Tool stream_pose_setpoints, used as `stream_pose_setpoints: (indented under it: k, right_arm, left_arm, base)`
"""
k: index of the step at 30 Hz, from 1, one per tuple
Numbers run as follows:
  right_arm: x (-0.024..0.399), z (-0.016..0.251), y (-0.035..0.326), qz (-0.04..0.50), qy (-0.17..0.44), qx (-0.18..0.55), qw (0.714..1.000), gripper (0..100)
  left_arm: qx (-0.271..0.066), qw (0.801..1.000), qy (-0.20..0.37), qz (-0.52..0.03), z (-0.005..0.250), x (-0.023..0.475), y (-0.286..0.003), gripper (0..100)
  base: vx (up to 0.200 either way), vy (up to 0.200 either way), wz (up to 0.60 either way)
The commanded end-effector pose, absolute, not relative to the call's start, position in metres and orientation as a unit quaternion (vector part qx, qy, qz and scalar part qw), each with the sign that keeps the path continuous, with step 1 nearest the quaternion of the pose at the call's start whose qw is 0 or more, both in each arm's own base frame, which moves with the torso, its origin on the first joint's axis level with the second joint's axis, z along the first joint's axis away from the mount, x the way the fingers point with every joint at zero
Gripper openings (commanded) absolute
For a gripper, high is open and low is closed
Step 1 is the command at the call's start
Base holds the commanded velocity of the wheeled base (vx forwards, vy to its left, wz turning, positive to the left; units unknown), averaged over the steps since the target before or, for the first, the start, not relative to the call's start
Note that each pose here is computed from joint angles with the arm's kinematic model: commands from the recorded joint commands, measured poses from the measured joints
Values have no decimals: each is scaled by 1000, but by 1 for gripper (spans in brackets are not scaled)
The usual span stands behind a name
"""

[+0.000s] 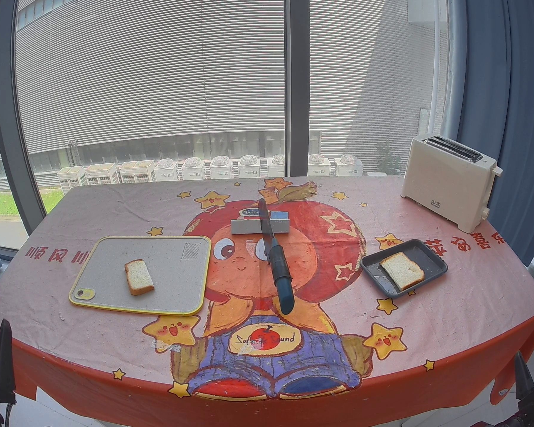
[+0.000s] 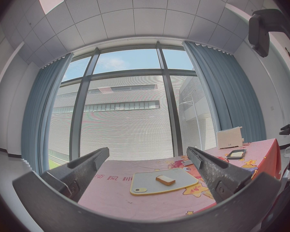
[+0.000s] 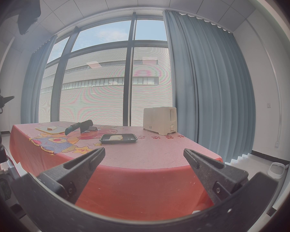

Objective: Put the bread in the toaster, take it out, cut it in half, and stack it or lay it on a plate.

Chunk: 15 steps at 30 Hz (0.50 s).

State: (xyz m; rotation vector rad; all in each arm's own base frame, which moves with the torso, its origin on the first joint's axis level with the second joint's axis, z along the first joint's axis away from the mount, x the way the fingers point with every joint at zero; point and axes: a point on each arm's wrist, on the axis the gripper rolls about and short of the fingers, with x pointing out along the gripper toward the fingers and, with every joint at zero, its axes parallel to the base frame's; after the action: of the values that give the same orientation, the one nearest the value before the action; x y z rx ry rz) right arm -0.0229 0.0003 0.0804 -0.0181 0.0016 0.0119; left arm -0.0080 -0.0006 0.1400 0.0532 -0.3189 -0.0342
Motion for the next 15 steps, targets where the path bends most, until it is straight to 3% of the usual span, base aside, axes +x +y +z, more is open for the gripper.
stream_pose_setpoints:
  k: [1,7,15]
  right_arm:
    - [-23,76,0,6,1,-9,1000,100]
    - [-23,76,0,6,1,-9,1000,100]
    - [-23,76,0,6,1,-9,1000,100]
  left_arm:
    - [30,992,-118,-32,161,17,-2,100]
    - [36,992,-114,-34,179,27,-2,100]
    - [53,996,-64,-44,177,46,-2,100]
  base:
    - [0,0,0]
    - [0,0,0]
    - [0,0,0]
